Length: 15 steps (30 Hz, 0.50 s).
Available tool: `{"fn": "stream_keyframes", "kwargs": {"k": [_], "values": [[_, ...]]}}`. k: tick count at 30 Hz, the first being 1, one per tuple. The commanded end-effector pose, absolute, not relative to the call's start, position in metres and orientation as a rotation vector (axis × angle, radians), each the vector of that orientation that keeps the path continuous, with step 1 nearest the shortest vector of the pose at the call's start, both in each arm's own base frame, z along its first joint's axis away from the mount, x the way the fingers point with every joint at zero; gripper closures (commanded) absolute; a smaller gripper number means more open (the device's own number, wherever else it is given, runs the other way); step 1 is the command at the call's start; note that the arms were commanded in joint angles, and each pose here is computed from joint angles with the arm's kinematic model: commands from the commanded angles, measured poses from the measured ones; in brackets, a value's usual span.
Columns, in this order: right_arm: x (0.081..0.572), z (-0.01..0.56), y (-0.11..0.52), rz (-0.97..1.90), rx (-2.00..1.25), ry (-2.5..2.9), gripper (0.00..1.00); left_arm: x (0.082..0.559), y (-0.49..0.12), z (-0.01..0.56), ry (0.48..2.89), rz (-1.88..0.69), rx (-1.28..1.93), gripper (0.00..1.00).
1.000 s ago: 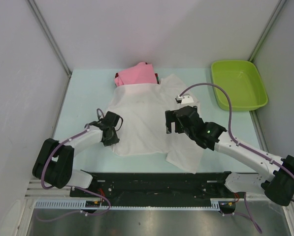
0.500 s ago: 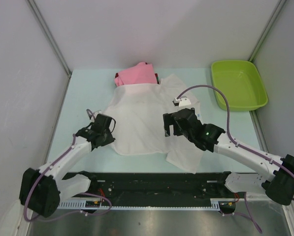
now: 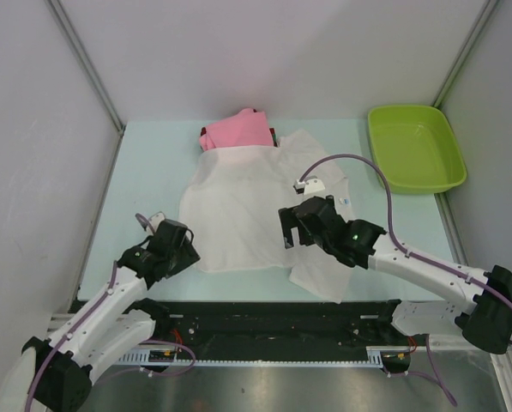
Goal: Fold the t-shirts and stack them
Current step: Fold the tshirt
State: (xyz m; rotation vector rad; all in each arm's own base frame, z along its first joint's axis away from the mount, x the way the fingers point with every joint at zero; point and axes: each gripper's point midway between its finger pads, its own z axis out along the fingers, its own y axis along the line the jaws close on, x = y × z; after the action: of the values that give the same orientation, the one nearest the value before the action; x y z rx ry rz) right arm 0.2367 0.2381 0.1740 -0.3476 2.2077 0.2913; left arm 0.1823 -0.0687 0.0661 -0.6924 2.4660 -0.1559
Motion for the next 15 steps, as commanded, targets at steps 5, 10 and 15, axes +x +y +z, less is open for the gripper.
{"fn": "stream_keyframes", "kwargs": {"k": [5, 10, 15], "values": [[0.24, 0.172, 0.22, 0.239, -0.248, 2.21, 0.02, 0.212, -0.082, 0.066, 2.495, -0.12, -0.66, 0.43], [0.24, 0.168, 0.214, 0.229, -0.226, 2.214, 0.02, 0.229, -0.083, 0.056, 2.542, -0.015, -0.608, 0.48], [0.239, 0.168, 0.209, 0.23, -0.221, 2.207, 0.02, 0.233, -0.08, 0.048, 2.554, 0.031, -0.593, 0.52]]}}
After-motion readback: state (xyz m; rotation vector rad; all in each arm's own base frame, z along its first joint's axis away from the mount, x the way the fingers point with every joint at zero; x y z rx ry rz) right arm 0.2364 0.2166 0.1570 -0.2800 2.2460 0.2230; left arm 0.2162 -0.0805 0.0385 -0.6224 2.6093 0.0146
